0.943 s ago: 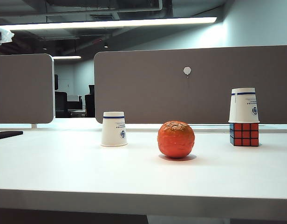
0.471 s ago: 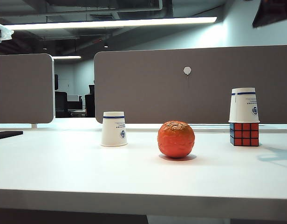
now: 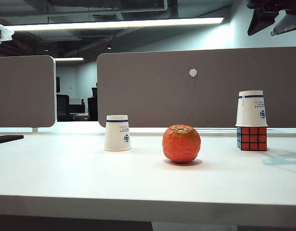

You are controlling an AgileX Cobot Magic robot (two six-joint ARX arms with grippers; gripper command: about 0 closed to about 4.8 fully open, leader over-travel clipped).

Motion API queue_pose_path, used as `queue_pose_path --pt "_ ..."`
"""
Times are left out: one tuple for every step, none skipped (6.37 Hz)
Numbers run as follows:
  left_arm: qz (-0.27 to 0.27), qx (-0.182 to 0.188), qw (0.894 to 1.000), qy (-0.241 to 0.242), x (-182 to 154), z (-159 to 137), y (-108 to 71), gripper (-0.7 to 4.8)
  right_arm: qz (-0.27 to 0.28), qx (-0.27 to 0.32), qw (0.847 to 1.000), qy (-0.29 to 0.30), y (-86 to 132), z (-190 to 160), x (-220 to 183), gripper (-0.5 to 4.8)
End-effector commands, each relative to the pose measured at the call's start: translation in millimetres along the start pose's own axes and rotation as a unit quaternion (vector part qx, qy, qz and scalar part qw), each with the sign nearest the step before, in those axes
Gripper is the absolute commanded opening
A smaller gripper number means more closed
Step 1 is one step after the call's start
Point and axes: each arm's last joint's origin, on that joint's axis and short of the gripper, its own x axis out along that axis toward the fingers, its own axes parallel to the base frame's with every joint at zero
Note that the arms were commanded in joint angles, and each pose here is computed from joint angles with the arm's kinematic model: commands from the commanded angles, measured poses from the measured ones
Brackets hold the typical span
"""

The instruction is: Carefully pick up the cup on the right and stack it on top of the cup on the left.

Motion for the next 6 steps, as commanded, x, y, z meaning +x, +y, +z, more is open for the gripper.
queue_pose_path --pt "-0.003 0.004 1.000 -0.009 0.0 2.7 -0.5 -0.05 0.001 -0.012 1.000 0.000 -0.3 -2.1 7.5 4.05" --pt "-0.003 0.005 1.000 -0.009 0.0 2.8 -0.5 -0.05 0.004 -0.010 0.999 0.040 -0.2 -19.8 29.6 4.79" --pt "-0.003 0.005 1.000 -0.009 0.0 2.7 -0.5 -0.05 0.003 -0.010 0.999 0.040 -0.3 -21.5 32.7 4.79" --pt "-0.003 0.005 1.000 -0.009 0.0 2.8 -0.5 -0.05 -0.011 -0.015 1.000 0.023 -1.4 -18.8 34.3 4.79" --pt "-0.003 0.005 1.000 -0.010 0.0 2.8 -0.5 -0.05 -0.013 -0.024 0.999 0.019 -1.7 -17.9 34.3 4.79" --pt "-0.004 0.008 1.000 -0.015 -0.1 4.2 -0.7 -0.05 -0.020 -0.022 0.999 0.023 -6.3 -23.6 42.9 4.79"
